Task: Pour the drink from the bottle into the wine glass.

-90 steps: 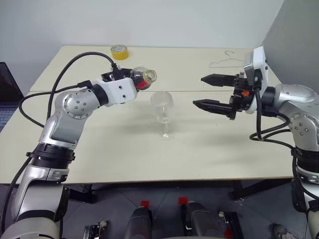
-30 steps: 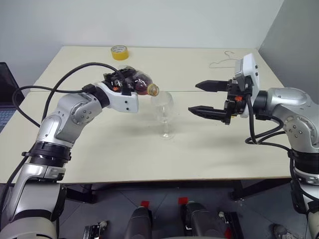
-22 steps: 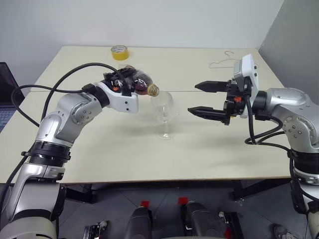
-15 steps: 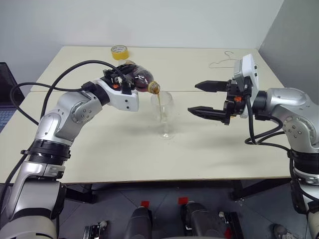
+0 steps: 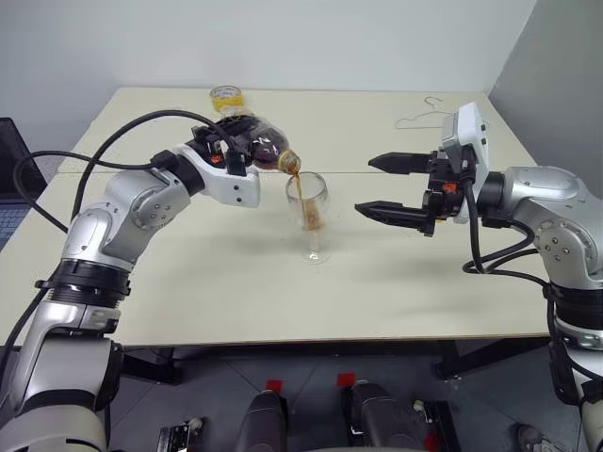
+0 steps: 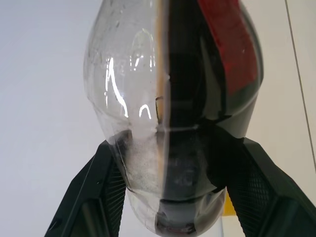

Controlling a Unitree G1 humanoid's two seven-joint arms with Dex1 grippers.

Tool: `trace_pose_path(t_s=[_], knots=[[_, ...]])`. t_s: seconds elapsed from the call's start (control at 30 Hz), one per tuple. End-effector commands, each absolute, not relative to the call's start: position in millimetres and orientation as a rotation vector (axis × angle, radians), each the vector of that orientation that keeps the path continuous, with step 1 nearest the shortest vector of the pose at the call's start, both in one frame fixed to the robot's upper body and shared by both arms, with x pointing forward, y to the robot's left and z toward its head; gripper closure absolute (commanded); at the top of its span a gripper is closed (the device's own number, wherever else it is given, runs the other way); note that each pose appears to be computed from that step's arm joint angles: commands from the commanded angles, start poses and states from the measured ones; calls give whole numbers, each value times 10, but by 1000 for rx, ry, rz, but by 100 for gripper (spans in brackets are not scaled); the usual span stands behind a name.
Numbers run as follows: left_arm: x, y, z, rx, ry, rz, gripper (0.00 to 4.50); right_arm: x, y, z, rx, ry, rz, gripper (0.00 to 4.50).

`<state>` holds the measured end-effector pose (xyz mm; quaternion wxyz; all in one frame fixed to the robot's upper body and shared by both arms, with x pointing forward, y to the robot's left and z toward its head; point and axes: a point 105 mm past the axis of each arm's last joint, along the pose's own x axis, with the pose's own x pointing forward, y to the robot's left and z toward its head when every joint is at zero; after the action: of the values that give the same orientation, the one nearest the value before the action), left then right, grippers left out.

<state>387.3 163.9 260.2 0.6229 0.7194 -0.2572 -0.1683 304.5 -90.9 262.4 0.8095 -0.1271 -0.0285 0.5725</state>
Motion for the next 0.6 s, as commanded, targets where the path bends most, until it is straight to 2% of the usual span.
trace_pose_path(t_s=[0.03, 0.6], knots=[[3835, 1636, 2841, 1667, -662, -326, 168, 3011, -912, 2719, -298, -117, 1215, 0], [3852, 1628, 2831, 1658, -659, -329, 168, 3006, -891, 2715, -301, -119, 1220, 0]])
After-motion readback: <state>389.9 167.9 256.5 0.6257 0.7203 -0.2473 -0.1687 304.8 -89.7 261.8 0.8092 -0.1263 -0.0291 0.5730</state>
